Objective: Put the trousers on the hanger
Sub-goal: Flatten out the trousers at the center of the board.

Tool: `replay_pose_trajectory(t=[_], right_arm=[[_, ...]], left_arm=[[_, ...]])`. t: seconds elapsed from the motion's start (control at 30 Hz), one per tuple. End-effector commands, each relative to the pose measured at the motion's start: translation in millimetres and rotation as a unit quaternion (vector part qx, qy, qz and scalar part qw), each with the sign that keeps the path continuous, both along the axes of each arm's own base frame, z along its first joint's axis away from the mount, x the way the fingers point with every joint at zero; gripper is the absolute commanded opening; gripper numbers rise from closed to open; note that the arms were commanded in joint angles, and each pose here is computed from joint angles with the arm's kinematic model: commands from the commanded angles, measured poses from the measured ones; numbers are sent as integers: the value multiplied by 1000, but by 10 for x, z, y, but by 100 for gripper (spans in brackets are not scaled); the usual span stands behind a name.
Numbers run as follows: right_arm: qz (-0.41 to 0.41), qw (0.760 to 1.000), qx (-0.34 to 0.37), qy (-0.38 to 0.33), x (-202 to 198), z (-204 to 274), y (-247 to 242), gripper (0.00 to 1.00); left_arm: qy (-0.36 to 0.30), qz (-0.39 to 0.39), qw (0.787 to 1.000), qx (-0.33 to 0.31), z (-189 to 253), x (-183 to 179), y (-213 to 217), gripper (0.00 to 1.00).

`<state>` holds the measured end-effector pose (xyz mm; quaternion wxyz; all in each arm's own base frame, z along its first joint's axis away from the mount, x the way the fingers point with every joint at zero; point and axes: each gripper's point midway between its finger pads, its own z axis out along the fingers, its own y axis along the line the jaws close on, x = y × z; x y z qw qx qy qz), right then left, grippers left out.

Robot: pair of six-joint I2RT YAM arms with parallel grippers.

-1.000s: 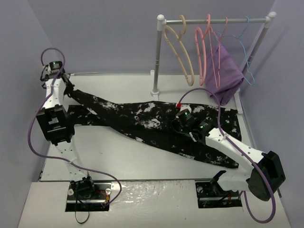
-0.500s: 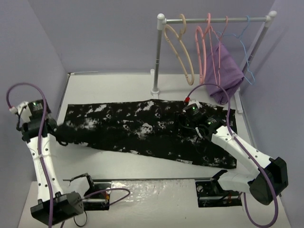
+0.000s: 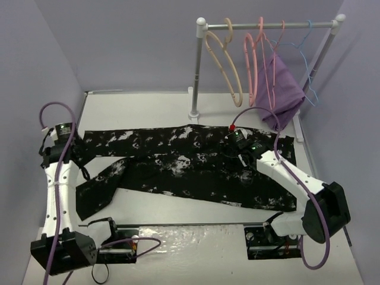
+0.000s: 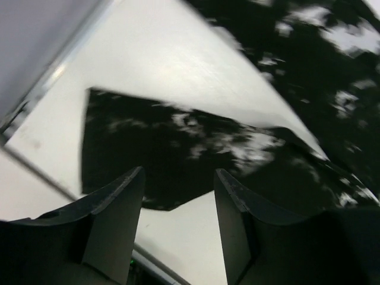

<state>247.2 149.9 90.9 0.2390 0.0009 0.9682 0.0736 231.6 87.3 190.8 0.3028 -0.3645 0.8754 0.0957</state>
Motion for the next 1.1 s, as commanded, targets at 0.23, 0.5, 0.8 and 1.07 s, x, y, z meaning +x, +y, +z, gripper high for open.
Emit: replay_pose_trajectory(t=[0.23, 0.5, 0.8, 1.07], right_arm=[[0, 998, -29, 50, -143, -809, 60, 82], [-58, 990, -54, 119, -569, -1086, -198, 83], [-93, 982, -71, 146, -821, -864, -391, 86], [-147, 988, -26, 33, -196, -208, -400, 84]], left_arm=[[-31, -148, 988, -32, -693, 1662, -814, 51], [59, -105, 992, -33, -1357, 2125, -466, 50], [112, -24, 992, -52, -1709, 2043, 307, 50], [25, -66, 995, -70, -1240, 2358, 257, 50]])
